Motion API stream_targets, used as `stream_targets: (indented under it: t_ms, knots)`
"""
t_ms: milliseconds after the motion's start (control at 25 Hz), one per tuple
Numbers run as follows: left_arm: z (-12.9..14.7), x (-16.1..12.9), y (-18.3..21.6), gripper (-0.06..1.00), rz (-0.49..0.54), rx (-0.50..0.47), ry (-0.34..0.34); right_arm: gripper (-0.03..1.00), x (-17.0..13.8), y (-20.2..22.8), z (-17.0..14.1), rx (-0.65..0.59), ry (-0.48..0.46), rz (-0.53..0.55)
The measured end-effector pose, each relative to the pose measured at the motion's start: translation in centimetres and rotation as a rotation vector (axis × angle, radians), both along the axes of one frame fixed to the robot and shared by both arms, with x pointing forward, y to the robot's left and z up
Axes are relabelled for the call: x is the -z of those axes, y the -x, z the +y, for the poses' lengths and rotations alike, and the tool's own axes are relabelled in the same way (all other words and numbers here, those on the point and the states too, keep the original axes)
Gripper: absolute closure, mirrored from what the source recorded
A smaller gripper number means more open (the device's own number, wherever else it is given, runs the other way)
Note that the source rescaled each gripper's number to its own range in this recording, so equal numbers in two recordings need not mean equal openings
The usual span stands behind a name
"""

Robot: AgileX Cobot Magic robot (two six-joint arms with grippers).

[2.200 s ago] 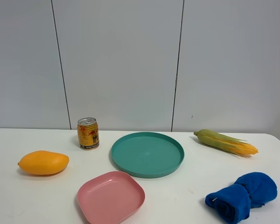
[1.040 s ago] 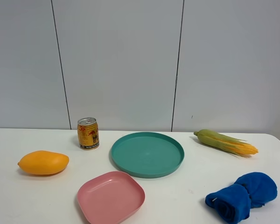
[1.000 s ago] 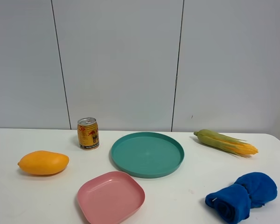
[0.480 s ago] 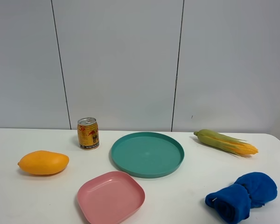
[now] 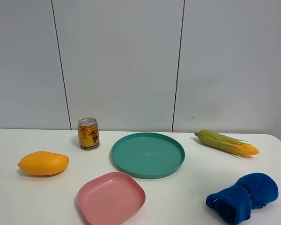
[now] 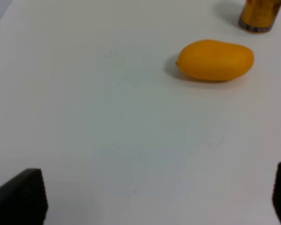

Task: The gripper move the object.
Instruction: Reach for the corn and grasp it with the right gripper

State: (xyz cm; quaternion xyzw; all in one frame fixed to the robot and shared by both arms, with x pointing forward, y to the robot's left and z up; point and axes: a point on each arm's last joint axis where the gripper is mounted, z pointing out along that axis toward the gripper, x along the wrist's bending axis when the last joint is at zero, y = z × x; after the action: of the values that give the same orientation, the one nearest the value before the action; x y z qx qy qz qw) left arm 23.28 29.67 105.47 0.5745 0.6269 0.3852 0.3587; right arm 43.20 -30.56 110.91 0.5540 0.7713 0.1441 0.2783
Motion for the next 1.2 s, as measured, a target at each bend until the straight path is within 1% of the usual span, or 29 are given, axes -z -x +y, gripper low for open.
stream_targets:
  t_ms: [120,240,440,600,840,1000,1200]
  knots:
    - [0.0,0.0,0.0,-0.06,0.0,0.0,0.0,-0.03,1.7,-2.5,0.5,-0.022,-0.011,0.027]
    - [0.0,0.0,0.0,-0.06,0.0,0.0,0.0,-0.03,3.2,-4.7,0.9,-0.043,-0.02,0.027]
    - [0.0,0.0,0.0,-0.06,0.0,0.0,0.0,-0.03,5.3,-8.4,1.4,-0.1,0.003,0.012]
    - [0.0,0.0,0.0,-0.06,0.0,0.0,0.0,-0.03,5.7,-12.3,1.6,-0.141,0.031,0.033]
    - [0.0,0.0,0.0,-0.06,0.0,0.0,0.0,-0.03,4.9,-18.3,2.7,-0.198,0.066,0.033]
    - [0.0,0.0,0.0,-0.06,0.0,0.0,0.0,-0.03,6.2,-21.3,3.2,-0.209,0.071,0.056]
    - [0.0,0.0,0.0,-0.06,0.0,0.0,0.0,-0.03,8.7,-24.1,3.4,-0.237,0.082,0.09]
